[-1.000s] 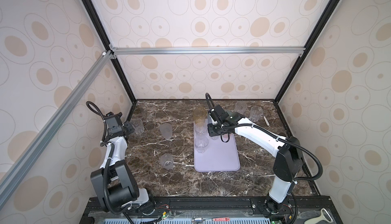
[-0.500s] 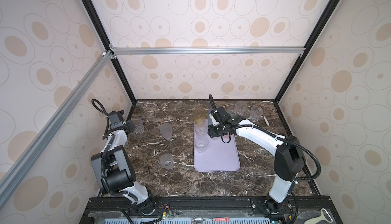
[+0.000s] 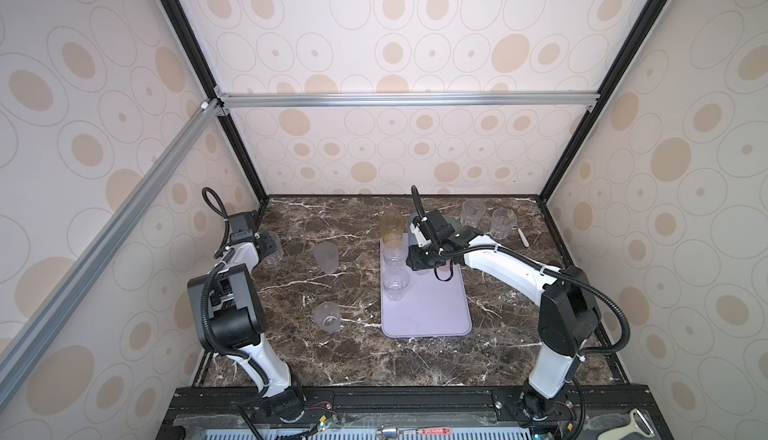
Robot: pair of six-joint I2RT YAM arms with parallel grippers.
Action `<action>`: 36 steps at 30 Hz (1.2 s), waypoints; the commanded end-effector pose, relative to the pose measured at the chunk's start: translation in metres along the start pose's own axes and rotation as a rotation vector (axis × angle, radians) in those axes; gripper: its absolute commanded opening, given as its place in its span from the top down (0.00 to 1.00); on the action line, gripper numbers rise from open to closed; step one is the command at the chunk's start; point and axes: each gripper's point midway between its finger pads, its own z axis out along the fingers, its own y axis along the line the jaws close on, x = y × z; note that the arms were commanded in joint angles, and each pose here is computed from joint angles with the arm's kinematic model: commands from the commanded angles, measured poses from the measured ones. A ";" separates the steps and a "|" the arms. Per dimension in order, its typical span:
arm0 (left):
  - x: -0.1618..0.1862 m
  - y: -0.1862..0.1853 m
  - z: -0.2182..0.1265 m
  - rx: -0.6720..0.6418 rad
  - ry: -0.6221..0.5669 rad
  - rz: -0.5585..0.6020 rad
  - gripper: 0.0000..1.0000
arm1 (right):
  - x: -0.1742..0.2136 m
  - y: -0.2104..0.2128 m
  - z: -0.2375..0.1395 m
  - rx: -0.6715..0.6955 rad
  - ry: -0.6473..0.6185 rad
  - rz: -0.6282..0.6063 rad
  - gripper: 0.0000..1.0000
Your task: Place the glasses into the tray
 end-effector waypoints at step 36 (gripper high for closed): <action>-0.039 -0.054 -0.071 0.101 -0.119 0.046 1.00 | -0.009 0.028 -0.031 -0.040 -0.044 0.014 0.63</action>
